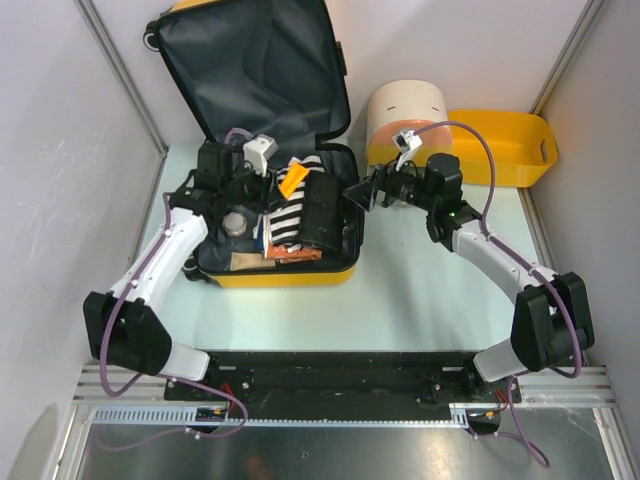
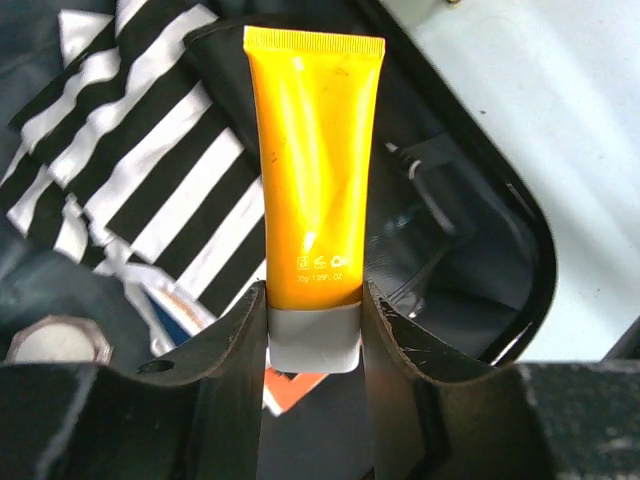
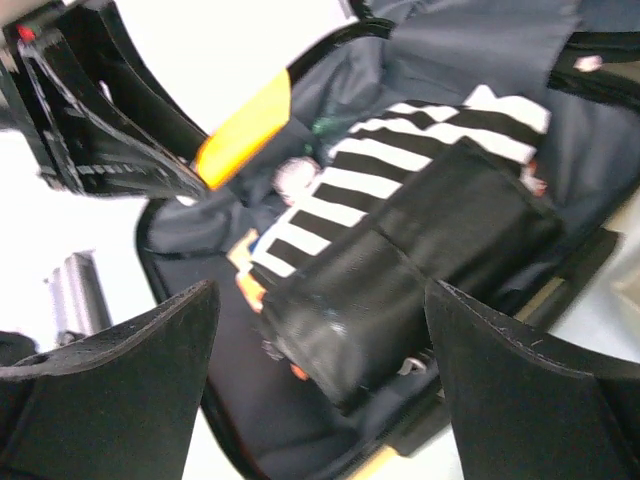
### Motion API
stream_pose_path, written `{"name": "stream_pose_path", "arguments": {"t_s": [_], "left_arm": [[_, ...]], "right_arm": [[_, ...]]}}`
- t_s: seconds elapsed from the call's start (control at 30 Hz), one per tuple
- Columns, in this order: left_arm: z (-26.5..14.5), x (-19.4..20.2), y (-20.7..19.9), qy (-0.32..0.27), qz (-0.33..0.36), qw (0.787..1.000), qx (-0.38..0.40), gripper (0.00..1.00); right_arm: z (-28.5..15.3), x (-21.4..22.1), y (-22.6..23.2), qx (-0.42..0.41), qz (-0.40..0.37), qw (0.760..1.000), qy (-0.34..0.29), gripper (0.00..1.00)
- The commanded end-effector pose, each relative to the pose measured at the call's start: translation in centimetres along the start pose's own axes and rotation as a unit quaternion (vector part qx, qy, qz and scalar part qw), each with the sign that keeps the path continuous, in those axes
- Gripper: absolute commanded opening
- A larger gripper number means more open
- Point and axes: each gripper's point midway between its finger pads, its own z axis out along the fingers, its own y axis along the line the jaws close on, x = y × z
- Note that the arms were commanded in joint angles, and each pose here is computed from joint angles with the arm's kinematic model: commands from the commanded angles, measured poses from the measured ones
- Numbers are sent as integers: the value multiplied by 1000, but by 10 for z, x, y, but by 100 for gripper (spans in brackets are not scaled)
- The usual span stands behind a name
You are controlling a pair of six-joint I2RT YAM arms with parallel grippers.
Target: Open, take out, and arrange the luggage
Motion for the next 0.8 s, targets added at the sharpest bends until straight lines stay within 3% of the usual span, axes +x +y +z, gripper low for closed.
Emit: {"name": "stream_pose_path", "arguments": {"t_s": [0.0, 0.37, 0.53, 0.67, 0.7, 0.77], "left_arm": [[1, -30, -27, -68, 70, 995, 17, 10], [13, -45, -94, -102, 112, 985, 82, 11], [15, -43, -108, -103, 123, 982, 98, 11], [15, -44, -115, -107, 133, 979, 109, 10], [16, -44, -116, -106, 136, 979, 109, 10], [17, -43, -116, -105, 139, 979, 108, 12]], "right_arm": [[19, -24, 42, -53, 71, 995, -33, 88], [43, -25, 49, -61, 122, 989, -54, 85], [43, -29, 45, -59, 134, 987, -59, 76], [41, -35, 40, -62, 141, 986, -67, 54], [40, -36, 37, -60, 140, 986, -68, 37], [39, -36, 34, -57, 142, 986, -68, 20]]}}
